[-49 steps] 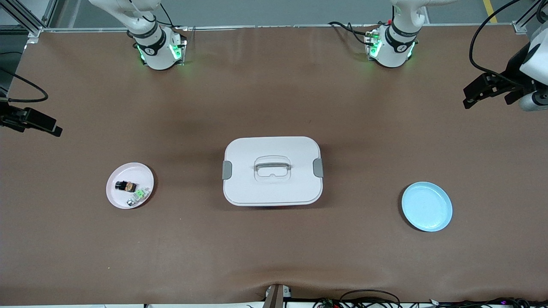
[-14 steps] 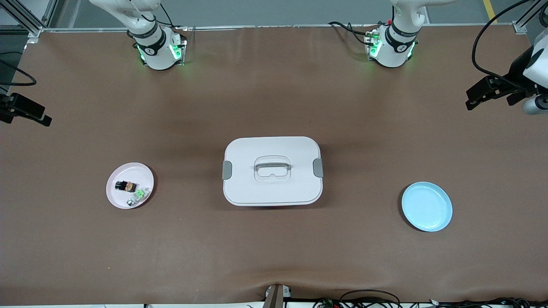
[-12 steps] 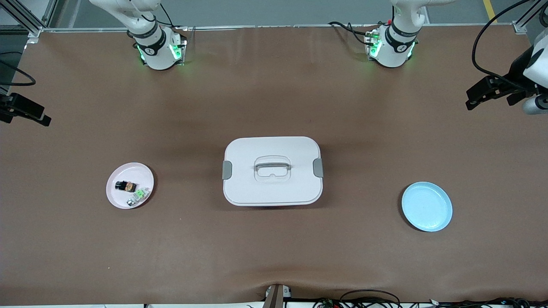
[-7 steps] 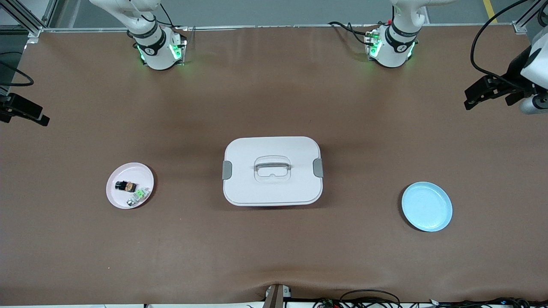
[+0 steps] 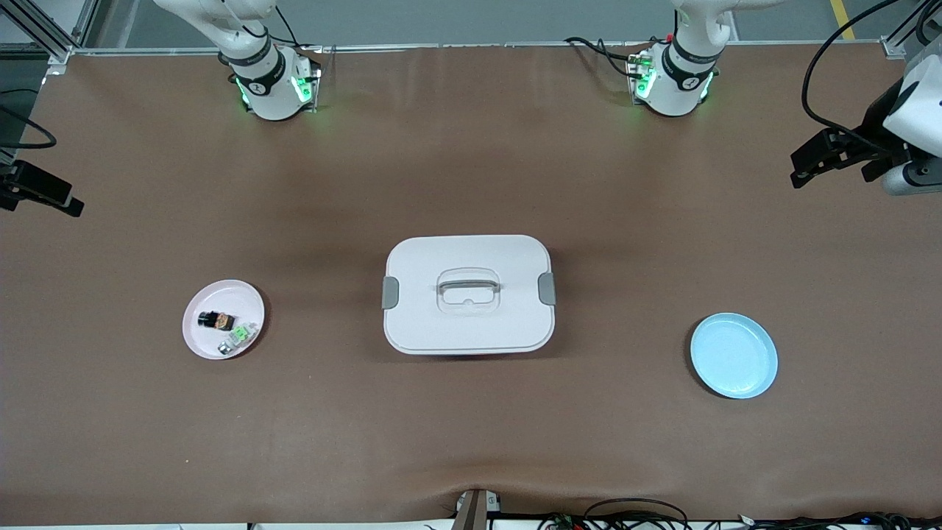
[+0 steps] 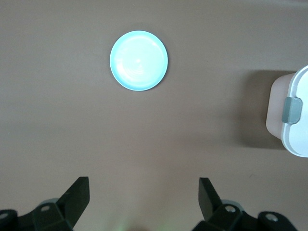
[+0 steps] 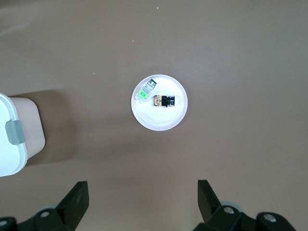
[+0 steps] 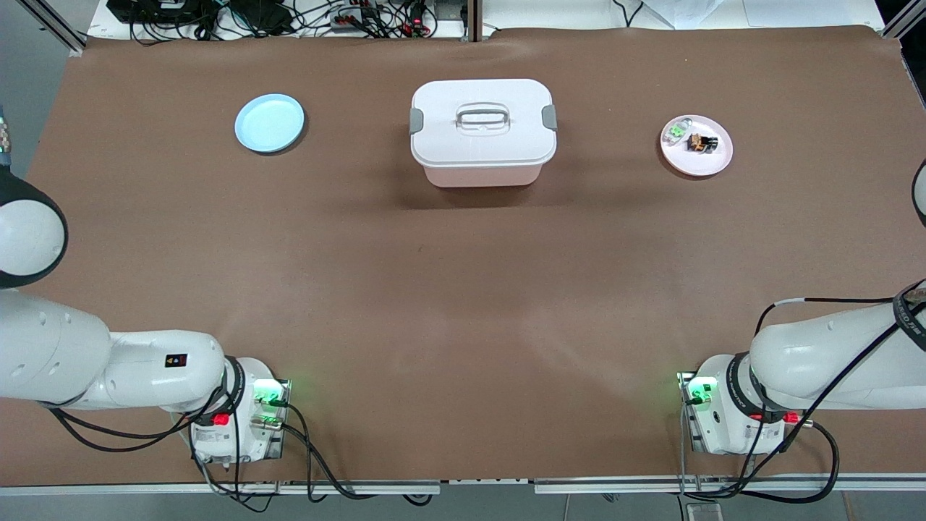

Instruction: Transfer orange switch to right arm and place

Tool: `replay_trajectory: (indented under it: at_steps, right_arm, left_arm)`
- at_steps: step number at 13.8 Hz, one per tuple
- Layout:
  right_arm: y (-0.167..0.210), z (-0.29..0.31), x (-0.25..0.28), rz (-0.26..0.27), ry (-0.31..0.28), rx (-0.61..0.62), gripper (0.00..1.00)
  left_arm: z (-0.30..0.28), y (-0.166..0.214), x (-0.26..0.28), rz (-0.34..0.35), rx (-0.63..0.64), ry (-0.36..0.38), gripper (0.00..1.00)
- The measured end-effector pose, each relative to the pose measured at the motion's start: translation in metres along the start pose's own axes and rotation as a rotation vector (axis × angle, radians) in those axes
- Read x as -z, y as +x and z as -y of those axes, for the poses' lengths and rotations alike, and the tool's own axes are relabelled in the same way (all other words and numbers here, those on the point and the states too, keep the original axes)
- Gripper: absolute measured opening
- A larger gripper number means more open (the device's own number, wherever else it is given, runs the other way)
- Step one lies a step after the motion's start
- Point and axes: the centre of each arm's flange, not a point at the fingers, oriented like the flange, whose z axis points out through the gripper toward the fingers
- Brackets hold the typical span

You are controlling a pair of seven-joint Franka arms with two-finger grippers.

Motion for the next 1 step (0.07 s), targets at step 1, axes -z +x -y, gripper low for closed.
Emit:
replay_trajectory:
  at_steps: [1]
  right_arm:
    - [0.0, 0.0, 0.0, 0.0, 0.0, 0.0, 1.0]
  left_arm:
    - [0.0, 0.0, 0.0, 0.0, 0.0, 0.0, 1.0]
